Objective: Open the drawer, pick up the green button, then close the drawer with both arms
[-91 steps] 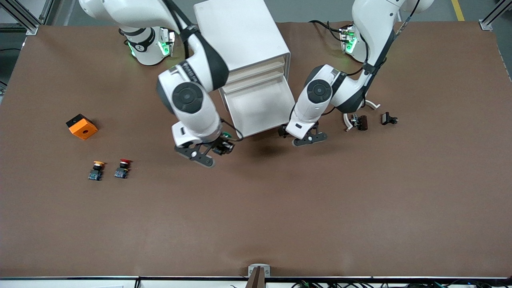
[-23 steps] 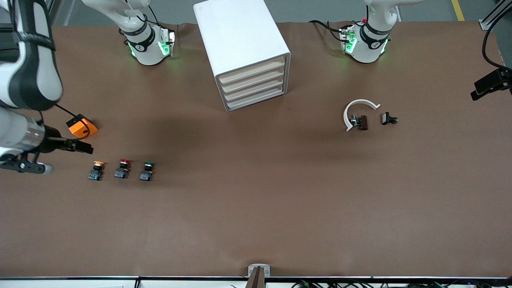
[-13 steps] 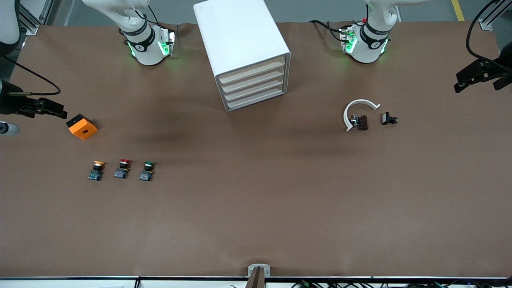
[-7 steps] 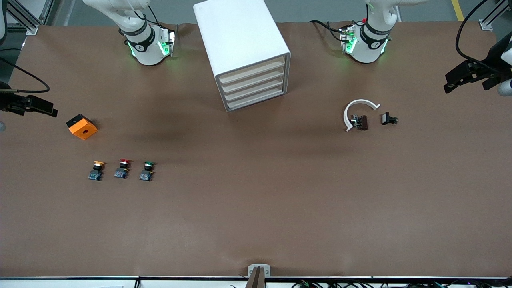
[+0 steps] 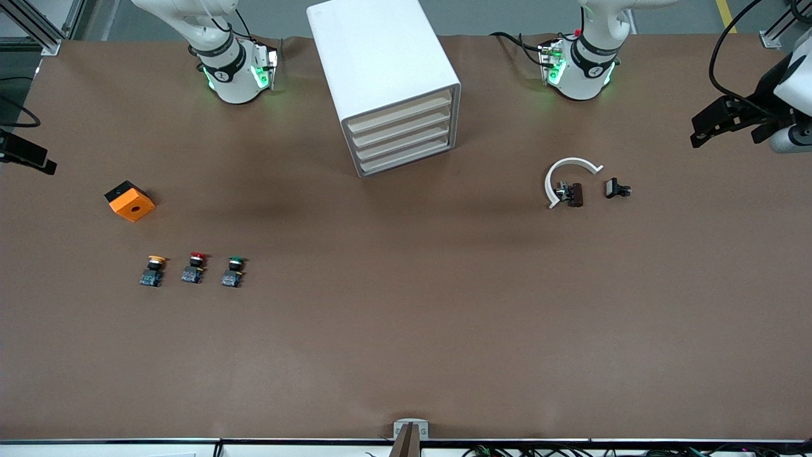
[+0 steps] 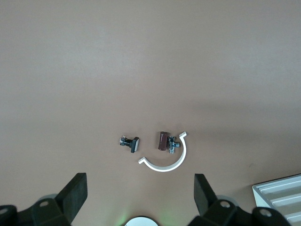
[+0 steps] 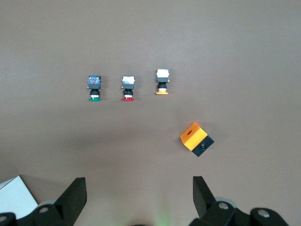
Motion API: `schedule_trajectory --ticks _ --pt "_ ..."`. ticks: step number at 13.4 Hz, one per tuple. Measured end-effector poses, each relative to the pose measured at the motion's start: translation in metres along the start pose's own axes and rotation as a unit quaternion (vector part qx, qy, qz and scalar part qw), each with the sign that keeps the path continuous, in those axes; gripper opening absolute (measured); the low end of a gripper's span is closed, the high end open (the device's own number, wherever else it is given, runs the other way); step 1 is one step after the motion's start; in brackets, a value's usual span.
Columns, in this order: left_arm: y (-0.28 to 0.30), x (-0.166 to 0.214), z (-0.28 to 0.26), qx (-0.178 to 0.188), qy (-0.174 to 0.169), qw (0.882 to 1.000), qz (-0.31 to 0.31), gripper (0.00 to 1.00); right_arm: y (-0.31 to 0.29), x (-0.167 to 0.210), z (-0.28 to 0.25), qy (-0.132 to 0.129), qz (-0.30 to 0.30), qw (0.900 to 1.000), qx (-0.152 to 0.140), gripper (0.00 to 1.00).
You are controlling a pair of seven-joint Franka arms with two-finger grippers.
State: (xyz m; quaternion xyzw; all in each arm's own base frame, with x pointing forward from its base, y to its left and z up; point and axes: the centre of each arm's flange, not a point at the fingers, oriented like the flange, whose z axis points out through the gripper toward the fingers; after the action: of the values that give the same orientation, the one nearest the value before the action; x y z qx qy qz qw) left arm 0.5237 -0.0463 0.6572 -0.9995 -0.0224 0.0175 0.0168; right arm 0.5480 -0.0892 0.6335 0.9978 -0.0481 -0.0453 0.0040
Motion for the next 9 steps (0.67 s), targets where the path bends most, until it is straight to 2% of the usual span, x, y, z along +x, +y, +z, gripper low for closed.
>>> schedule_trajectory --ticks 9 --pt "0.006 0.0 0.005 0.003 -0.005 1.0 -0.007 1.0 -0.007 -0.031 -0.028 0.003 -0.008 1.0 0.003 1.0"
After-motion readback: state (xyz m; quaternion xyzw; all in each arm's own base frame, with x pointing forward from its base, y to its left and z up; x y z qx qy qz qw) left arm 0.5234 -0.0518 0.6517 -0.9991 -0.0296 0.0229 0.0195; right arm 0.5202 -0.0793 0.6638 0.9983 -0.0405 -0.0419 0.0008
